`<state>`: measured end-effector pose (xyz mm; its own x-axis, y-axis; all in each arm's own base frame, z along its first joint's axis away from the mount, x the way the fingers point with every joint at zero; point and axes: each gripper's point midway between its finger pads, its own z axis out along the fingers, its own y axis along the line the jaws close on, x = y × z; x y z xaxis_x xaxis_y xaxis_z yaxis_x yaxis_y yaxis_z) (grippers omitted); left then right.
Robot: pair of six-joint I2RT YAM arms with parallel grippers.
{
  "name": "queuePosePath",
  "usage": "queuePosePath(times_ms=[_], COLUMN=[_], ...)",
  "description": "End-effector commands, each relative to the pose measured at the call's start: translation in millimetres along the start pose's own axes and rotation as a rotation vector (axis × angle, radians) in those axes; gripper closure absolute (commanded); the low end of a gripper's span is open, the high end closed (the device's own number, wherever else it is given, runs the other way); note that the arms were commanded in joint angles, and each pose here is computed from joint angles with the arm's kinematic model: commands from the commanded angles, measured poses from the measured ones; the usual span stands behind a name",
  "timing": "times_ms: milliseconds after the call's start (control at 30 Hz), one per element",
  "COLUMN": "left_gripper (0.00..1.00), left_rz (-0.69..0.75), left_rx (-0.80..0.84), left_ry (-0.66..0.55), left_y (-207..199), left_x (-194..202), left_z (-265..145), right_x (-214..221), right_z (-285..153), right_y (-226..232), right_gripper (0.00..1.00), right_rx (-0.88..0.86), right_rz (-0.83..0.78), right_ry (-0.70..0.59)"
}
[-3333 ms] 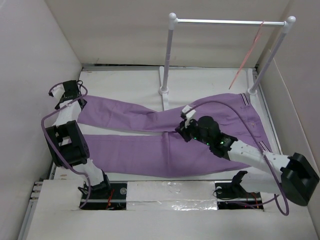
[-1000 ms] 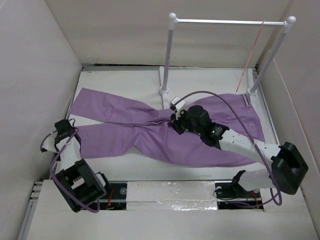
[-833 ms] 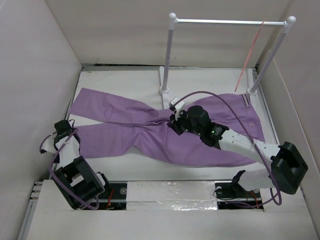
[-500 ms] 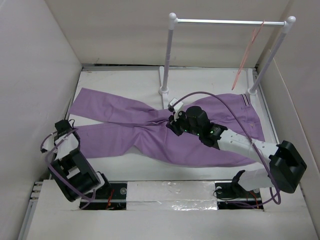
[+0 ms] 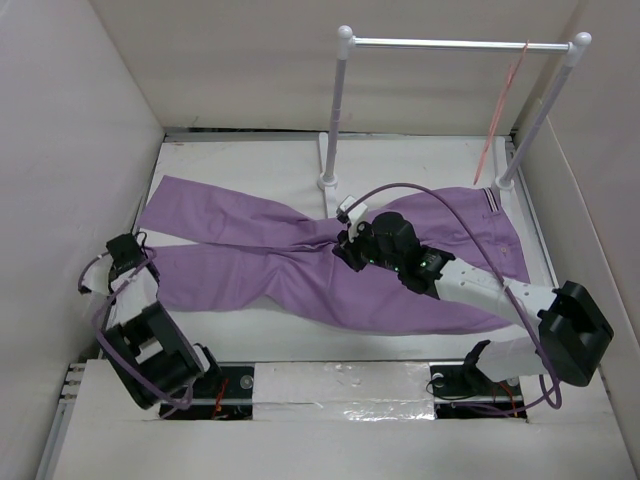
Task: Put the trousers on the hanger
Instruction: Fold the trousers at the center of the board.
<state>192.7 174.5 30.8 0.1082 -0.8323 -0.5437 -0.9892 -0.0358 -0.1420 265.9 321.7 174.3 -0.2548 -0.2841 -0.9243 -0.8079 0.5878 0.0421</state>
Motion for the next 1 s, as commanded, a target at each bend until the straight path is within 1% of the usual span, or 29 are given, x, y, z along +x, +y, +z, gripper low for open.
queuePosePath(times_ms=[0,33,100,133,167,233,267,300,333,367,400,467,500,533,567,600,633,667,700,733,767,833,867,900,933,967], left_gripper=[1.00,1.00,1.00,1.00,1.00,1.00,1.00,1.00,1.00,1.00,1.00,1.00,1.00,1.00,1.00,1.00,1.00,1.00,1.00,1.00,1.00,1.00,1.00,1.00,1.00,1.00], left_rz=[0.000,-0.019,-0.036,-0.033,-0.023,-0.028,-0.070,-0.081,-0.092,-0.105,-0.117,-0.133,-0.133,-0.144,-0.135,-0.137,-0.139,-0.134,-0.126,-0.130,-0.126,-0.109,-0.088,-0.060,-0.001,0.033], left_rx=[0.222,0.317,0.419,0.478,0.529,0.535,0.571,0.599,0.662,0.683,0.697,0.769,0.801,0.836,0.882,0.906,0.938,0.989,1.022,1.057,1.099,1.142,1.207,1.252,1.335,1.372], left_ry=[-0.160,-0.204,-0.282,-0.334,-0.357,-0.388,-0.408,-0.413,-0.425,-0.427,-0.432,-0.441,-0.432,-0.443,-0.429,-0.427,-0.436,-0.434,-0.432,-0.452,-0.457,-0.479,-0.480,-0.470,-0.430,-0.412], left_y=[-48,-57,-66,-66,-75,-73,-72,-73,-75,-75,-73,-72,-74,-75,-74,-74,-74,-72,-72,-68,-67,-62,-60,-61,-66,-68], left_x=[-62,-77,-103,-114,-115,-120,-129,-131,-133,-133,-134,-133,-129,-131,-124,-123,-123,-120,-118,-121,-122,-125,-124,-119,-107,-101], left_z=[-65,-92,-129,-153,-176,-194,-210,-218,-233,-240,-244,-258,-263,-269,-275,-279,-286,-296,-304,-315,-330,-347,-364,-373,-386,-392], right_x=[-11,-8,-3,-1,2,10,12,26,24,28,47,47,52,67,73,69,79,95,101,111,130,150,164,170,175,181], right_z=[2,2,3,5,4,0,-5,-11,-22,-30,-42,-68,-79,-96,-107,-122,-143,-154,-164,-176,-198,-223,-248,-259,-265,-272], right_y=[-17,-22,-29,-30,-42,-51,-61,-69,-76,-83,-99,-112,-123,-142,-150,-158,-181,-188,-197,-206,-224,-241,-257,-263,-270,-275], right_gripper=[0.82,0.73,0.65,0.59,0.59,0.55,0.55,0.54,0.51,0.51,0.51,0.43,0.42,0.38,0.34,0.33,0.30,0.30,0.30,0.33,0.35,0.38,0.39,0.39,0.41,0.42], right_rx=[0.064,0.077,0.098,0.104,0.132,0.159,0.189,0.223,0.246,0.271,0.329,0.384,0.439,0.525,0.569,0.614,0.723,0.775,0.822,0.874,0.979,1.091,1.183,1.219,1.237,1.259], right_rz=[0.009,0.017,0.031,0.037,0.053,0.098,0.122,0.140,0.152,0.165,0.199,0.228,0.255,0.291,0.310,0.330,0.373,0.411,0.459,0.499,0.562,0.659,0.730,0.767,0.801,0.837], right_ry=[-0.055,-0.048,-0.037,-0.034,-0.029,-0.017,-0.022,-0.002,-0.020,-0.022,-0.002,-0.034,-0.041,-0.033,-0.036,-0.076,-0.083,-0.063,-0.075,-0.071,-0.068,-0.079,-0.106,-0.126,-0.145,-0.156])
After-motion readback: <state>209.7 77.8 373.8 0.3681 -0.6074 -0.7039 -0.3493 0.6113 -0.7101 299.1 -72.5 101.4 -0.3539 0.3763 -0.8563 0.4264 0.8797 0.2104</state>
